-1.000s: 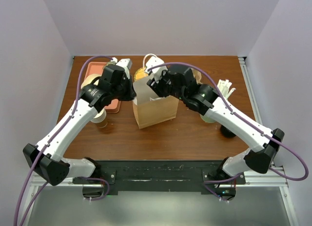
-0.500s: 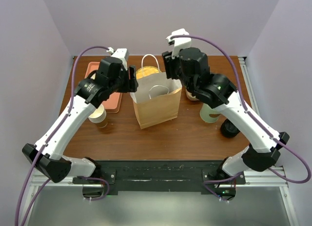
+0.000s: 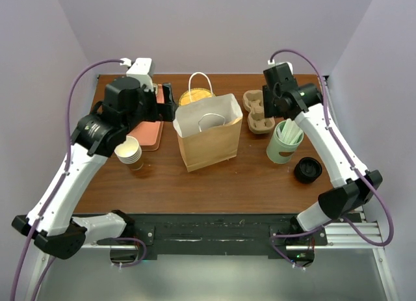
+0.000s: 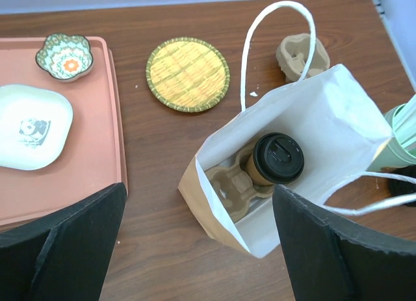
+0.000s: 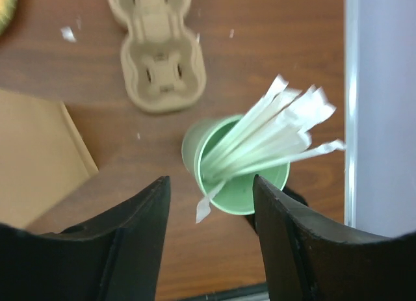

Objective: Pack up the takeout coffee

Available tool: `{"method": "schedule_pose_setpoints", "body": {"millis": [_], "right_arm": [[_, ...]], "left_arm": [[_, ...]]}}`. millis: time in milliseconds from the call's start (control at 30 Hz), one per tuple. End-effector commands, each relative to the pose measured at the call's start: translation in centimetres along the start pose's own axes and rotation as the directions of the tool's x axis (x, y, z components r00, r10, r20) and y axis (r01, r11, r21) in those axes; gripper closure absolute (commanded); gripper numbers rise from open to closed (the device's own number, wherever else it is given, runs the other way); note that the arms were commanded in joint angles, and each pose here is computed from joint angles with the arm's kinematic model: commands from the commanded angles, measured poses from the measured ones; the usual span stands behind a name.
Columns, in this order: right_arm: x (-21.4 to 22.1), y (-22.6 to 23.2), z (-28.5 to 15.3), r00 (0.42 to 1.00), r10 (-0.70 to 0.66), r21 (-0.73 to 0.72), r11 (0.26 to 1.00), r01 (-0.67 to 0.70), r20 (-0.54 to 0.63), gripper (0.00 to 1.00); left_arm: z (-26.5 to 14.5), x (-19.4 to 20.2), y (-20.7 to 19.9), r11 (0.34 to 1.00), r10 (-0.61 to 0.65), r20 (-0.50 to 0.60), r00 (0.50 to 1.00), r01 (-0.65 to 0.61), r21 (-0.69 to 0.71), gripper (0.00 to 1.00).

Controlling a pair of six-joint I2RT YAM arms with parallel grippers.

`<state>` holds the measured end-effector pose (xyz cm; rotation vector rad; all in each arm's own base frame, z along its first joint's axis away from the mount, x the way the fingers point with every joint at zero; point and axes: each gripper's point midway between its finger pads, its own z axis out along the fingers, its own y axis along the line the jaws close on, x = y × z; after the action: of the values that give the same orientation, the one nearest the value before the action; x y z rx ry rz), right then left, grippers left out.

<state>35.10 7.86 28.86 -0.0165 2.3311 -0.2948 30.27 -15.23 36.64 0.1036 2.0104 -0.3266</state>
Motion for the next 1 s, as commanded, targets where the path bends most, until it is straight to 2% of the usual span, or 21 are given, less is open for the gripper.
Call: {"method": "schedule_pose_setpoints", "body": {"millis": [0, 133, 300, 400, 433, 533, 633, 967], "right_arm": [[4.5, 1.8, 1.8, 0.988, -0.014, -0.071, 0.997, 0.003, -0.154, 0.42], [5.8, 2.4, 2.7, 0.986, -0.013, -0.089, 0.996, -0.002, -0.166, 0.42], [7.6, 1.8, 3.7, 0.976, -0.033, -0.041, 0.999, 0.025, -0.216, 0.48], [7.6, 1.1, 3.8, 0.978, -0.038, -0.009, 0.999, 0.037, -0.207, 0.61], [7.5, 1.0, 3.7, 0.978, -0.039, -0.002, 0.999, 0.040, -0.204, 0.70], [6.4, -0.1, 3.1, 0.983, -0.052, 0.035, 0.998, 0.059, -0.178, 0.83], [4.5, -1.1, 1.8, 0.989, -0.054, 0.065, 0.996, 0.063, -0.135, 0.89], [-0.5, -2.8, -2.5, 0.998, -0.034, 0.064, 0.997, 0.038, -0.049, 0.99]], "left_arm": [[-2.3, -2.1, -0.1, 0.999, 0.040, 0.072, 0.997, -0.041, 0.024, 0.00], [-2.5, -2.0, 0.4, 0.998, 0.062, 0.071, 0.996, -0.062, 0.004, 0.00], [-2.3, -1.7, 0.6, 0.997, 0.073, 0.059, 0.996, -0.073, -0.005, 0.00], [-2.3, -1.4, 0.7, 0.997, 0.075, 0.054, 0.996, -0.074, -0.005, 0.00], [-2.2, -1.4, 0.7, 0.997, 0.073, 0.053, 0.996, -0.072, -0.008, 0.00], [-2.1, -1.3, 0.6, 0.997, 0.074, 0.051, 0.996, -0.074, -0.005, 0.00], [-1.9, -1.3, 0.6, 0.997, 0.072, 0.049, 0.996, -0.072, -0.007, 0.00], [-1.7, -1.7, 0.7, 0.998, 0.063, 0.063, 0.996, -0.062, -0.016, 0.00]]}}
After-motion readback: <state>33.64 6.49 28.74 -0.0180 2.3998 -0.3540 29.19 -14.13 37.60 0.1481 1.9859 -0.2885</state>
